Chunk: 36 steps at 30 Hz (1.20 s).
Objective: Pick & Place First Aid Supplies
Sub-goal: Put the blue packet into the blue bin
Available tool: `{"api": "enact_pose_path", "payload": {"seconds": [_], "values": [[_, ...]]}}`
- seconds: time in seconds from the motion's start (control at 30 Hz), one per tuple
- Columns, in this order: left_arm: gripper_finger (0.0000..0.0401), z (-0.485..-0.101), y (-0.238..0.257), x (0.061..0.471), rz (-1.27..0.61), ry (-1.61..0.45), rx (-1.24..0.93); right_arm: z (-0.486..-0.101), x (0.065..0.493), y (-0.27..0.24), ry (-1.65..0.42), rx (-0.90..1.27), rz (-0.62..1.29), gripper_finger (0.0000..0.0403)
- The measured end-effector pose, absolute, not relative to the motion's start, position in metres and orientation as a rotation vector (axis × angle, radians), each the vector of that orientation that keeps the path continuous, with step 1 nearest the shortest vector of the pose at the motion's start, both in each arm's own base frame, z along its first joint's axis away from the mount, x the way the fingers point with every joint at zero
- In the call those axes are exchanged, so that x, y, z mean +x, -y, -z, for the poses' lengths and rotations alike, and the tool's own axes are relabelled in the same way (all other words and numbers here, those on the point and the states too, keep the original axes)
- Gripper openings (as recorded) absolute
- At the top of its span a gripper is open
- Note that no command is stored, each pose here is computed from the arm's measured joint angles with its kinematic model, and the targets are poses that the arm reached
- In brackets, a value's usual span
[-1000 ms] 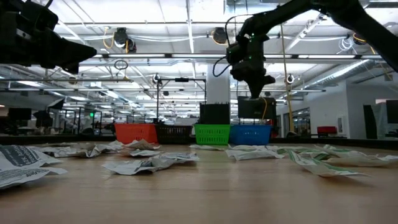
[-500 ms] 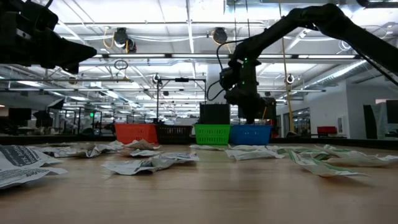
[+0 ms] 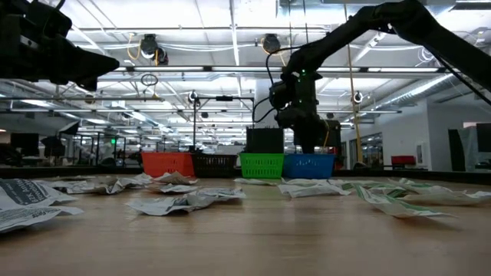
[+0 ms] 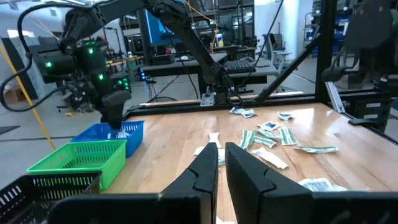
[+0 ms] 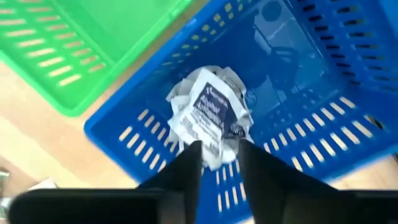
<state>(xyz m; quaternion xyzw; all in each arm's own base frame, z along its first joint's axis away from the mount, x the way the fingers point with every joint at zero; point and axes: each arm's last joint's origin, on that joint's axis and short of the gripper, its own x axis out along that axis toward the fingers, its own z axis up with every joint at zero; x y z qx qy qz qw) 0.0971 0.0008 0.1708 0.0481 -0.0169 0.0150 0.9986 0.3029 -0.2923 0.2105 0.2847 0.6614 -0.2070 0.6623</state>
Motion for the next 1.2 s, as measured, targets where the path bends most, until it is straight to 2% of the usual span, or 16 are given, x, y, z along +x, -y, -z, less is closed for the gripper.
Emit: {"api": "enact_pose_path", "payload": {"seconds": [0.1, 0.23, 0.43, 0.6, 0.87, 1.2], "values": [[0.0037, -0.171, -0.001, 0.097, -0.03, 0.034, 0.096, -0.229, 0.298, 0.288, -1.462, 0.641, 0.482, 0.0136], [0.0037, -0.171, -0.001, 0.097, -0.03, 0.034, 0.096, -0.251, 0.291, 0.281, -1.425, 0.666, 0.525, 0.0158], [0.0037, -0.171, -0.001, 0.097, -0.03, 0.034, 0.096, -0.272, 0.282, 0.272, -1.383, 0.727, 0.596, 0.0164], [0.0037, -0.171, -0.001, 0.097, -0.03, 0.034, 0.096, -0.27, 0.279, 0.259, -1.397, 0.771, 0.629, 0.016], [0.0037, -0.171, -0.001, 0.097, -0.03, 0.034, 0.096, -0.266, 0.276, 0.189, -1.425, 0.755, 0.602, 0.0156], [0.0037, -0.171, -0.001, 0.097, -0.03, 0.034, 0.096, -0.264, 0.25, 0.079, -1.485, 0.753, 0.586, 0.0155]]}}
